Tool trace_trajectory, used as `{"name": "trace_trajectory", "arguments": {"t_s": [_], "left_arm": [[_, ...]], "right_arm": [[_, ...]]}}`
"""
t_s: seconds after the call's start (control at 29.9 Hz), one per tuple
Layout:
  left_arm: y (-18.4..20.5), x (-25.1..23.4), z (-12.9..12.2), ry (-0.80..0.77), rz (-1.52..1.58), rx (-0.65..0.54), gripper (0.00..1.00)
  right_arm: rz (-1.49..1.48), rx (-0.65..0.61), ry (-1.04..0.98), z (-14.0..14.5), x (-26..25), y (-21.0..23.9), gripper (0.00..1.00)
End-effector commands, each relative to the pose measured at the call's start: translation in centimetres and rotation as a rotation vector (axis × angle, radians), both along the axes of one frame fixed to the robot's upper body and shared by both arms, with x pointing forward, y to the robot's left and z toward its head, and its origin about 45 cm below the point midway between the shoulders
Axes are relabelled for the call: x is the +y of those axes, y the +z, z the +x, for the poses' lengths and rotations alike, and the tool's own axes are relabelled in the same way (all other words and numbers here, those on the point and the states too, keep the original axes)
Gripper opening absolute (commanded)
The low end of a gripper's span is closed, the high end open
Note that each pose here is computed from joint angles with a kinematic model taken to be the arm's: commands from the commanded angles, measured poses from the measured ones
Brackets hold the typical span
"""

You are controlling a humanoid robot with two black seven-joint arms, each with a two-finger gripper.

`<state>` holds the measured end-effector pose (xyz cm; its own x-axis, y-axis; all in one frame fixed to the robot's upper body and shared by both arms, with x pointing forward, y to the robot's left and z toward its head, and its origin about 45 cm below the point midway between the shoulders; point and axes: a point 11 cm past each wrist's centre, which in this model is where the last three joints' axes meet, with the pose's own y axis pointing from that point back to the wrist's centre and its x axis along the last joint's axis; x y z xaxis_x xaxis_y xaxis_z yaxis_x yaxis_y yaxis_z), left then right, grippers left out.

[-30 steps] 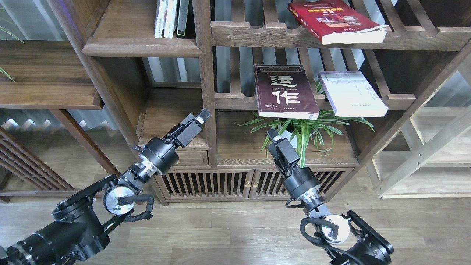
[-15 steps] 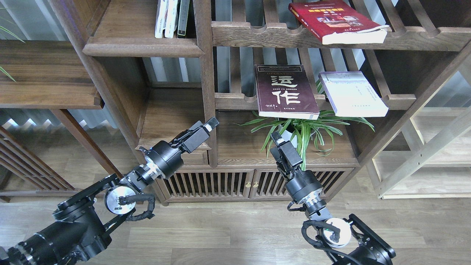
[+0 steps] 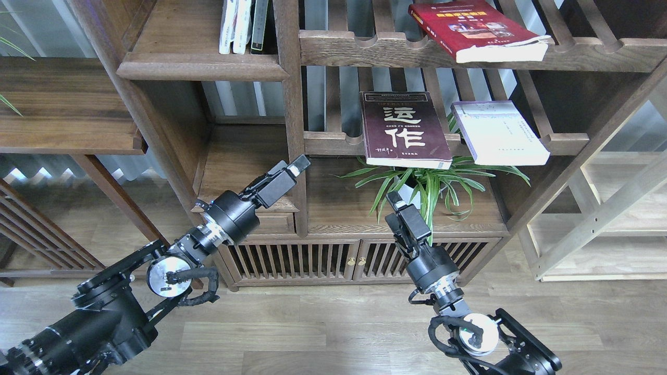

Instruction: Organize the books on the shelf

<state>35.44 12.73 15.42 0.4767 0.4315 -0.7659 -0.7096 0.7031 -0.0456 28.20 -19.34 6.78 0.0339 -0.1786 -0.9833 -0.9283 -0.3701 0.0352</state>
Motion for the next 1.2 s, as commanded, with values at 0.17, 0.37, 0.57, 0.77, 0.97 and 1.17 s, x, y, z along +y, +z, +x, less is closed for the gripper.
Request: {"name": "trace_trajectory", "arguments": {"t_s": [0.17,0.37,0.57,0.77,0.97,1.17], "left_arm": [[0.5,0.3,0.5,0.019,-0.014,-0.011,0.99],[0.8,0.5,0.8,0.030,-0.021,-0.016,0.99],[0.8,0.6,0.8,0.033,-0.021,-0.016,0.99],[0.3,0.9,0.5,0.041,-0.021,-0.001,0.99],[0.0,1.0,0.4,0.042,-0.016,0.004,0.99],[-0.2,0.9,0.2,0.035,-0.010,0.008,0.99]], "right_arm": [[0.010,0.010,-0.009,-0.3,-0.1,-0.2,1.00],[0.018,0.012,-0.020,-0.2,-0.2,-0.2,1.00],[0.025,0.013,-0.029,-0.2,-0.3,-0.2,1.00],[0.083,0.028,-0.087,0.3,-1.2,0.0,1.00],[0.092,0.019,-0.109,1.7,-1.5,0.9,1.00],[0.025,0.149,-0.150,3.9,-2.1,0.6,0.99]]}}
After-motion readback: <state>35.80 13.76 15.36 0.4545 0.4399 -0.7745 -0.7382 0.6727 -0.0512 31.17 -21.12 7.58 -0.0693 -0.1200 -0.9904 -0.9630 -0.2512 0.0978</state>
